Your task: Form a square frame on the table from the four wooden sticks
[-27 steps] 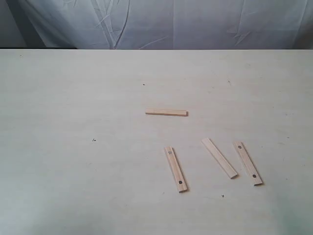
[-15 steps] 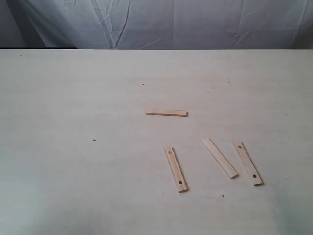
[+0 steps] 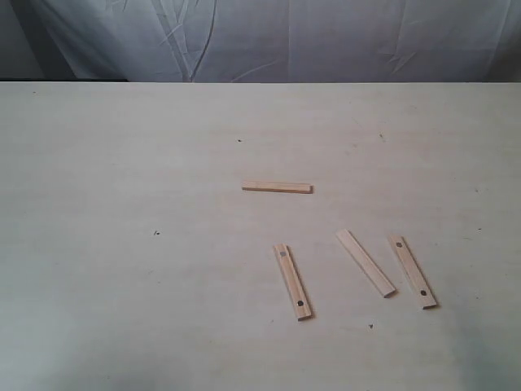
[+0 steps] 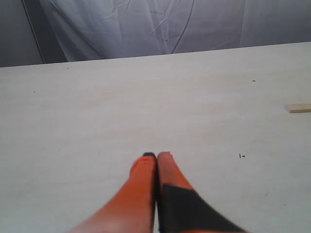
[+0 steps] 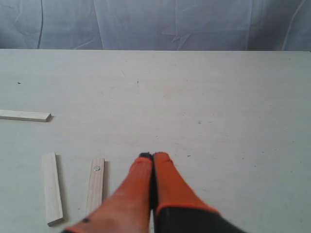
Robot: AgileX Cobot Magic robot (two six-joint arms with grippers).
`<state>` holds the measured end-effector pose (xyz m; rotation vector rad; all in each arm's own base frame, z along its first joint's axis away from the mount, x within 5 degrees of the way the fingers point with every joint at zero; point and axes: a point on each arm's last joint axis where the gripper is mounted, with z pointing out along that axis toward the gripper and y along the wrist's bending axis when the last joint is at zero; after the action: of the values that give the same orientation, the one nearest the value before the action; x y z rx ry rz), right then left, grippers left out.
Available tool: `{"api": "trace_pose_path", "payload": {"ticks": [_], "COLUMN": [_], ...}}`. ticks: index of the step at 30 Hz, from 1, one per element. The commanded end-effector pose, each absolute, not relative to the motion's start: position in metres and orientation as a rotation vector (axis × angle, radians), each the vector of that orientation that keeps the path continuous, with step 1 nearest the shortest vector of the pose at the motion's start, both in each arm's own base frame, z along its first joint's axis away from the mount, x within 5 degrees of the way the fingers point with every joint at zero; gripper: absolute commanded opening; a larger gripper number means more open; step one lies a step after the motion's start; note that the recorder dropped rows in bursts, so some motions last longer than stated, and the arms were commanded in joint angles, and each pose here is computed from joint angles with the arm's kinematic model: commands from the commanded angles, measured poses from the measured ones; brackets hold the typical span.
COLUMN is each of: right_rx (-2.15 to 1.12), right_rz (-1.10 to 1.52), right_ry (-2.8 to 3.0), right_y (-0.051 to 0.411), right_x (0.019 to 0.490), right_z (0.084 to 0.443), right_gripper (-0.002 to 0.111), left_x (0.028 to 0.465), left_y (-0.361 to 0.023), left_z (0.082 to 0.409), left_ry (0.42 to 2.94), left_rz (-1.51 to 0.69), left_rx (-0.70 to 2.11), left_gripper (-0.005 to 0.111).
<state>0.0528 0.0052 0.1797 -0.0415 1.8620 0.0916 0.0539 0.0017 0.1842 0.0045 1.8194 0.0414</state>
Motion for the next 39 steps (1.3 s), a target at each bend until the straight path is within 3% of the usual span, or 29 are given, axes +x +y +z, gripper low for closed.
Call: {"api": "trace_pose_path", "payload": {"ticks": [1, 11, 29, 39], "right_rx": [-0.043, -0.039, -0.042, -0.042], "right_rz": [0.083, 0.088, 0.084, 0.084], "right_ry": [1.847, 1.849, 1.846, 1.846], "right_y": [0.005, 0.005, 0.005, 0.005], "right_x": [0.053, 0.053, 0.053, 0.053], "right_z": [0.18, 0.18, 0.181, 0.181], "right_gripper": [0.0, 0.0, 0.0, 0.0], "left_x": [0.054, 0.054, 0.055, 0.053], "left_y": [0.001, 0.002, 0.0, 0.006], "left_z": [0.184, 0.185, 0.219, 0.23], "left_ry": [1.804, 1.796, 1.417, 1.26], "left_rz": [0.037, 0.082, 0.065, -0.328], "left_rx": [0.017, 0.049, 0.053, -0.335], "left_gripper": [0.0, 0.0, 0.0, 0.0]}}
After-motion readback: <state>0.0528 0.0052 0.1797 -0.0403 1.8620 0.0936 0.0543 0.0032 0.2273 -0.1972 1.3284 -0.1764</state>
